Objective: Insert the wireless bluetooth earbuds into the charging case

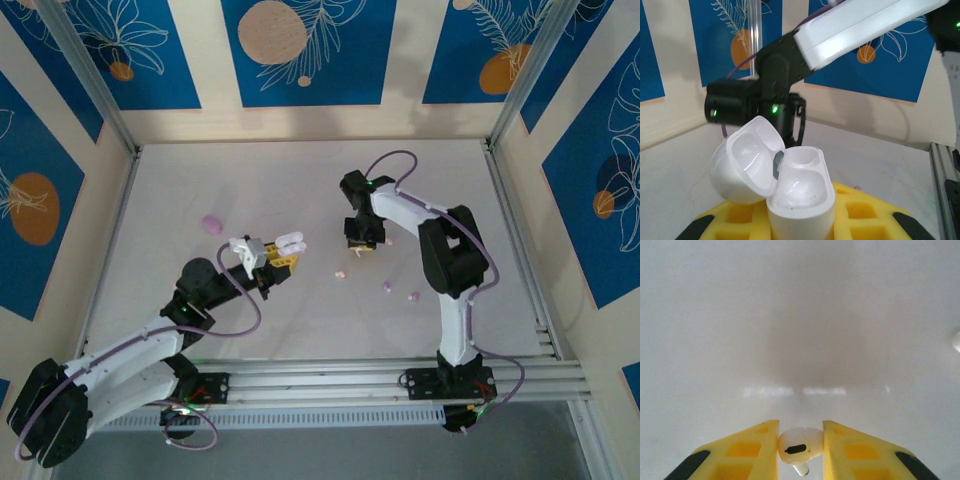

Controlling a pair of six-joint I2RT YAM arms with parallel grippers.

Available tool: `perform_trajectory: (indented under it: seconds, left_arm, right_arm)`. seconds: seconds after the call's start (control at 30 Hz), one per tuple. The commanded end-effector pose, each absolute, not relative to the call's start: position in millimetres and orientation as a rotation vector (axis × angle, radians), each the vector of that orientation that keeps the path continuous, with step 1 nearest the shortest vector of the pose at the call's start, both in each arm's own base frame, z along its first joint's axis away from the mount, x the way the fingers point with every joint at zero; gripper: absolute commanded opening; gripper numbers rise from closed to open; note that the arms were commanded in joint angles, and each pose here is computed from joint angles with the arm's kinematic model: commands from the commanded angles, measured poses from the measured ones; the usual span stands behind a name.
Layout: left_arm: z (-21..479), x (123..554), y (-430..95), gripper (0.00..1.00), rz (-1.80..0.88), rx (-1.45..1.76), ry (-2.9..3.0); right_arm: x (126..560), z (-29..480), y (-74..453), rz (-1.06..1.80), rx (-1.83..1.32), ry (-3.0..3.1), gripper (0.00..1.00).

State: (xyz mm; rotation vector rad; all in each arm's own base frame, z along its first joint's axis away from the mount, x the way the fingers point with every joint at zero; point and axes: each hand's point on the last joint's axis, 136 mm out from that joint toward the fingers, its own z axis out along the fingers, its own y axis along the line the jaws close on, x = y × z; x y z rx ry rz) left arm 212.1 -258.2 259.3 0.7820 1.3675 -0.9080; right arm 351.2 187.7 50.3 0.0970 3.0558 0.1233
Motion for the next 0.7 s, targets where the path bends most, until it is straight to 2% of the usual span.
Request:
perform_trajectory:
  seconds: [0.0, 0.33, 0.5, 0.67]
  left_arm:
    - [266, 214, -261, 0.16, -0.933, 0.745, 1.363]
    - [274, 224, -289, 0.15, -0.974, 0.684, 1.361]
    - [277, 231, -306, 0.15, -0.965, 0.629, 1.347]
    - [286, 233, -326, 0.15, -0.979, 0.613, 1.291]
  right_arm:
    - [354, 109, 196, 0.250, 0.071, 2.876, 0.25]
    - [321, 276, 203, 0.629, 0.030, 2.277, 0.26]
    - [294, 328, 206, 0.788, -0.010, 2.084, 0.26]
    - [274, 355, 211, 0.905, -0.034, 1.952, 0.26]
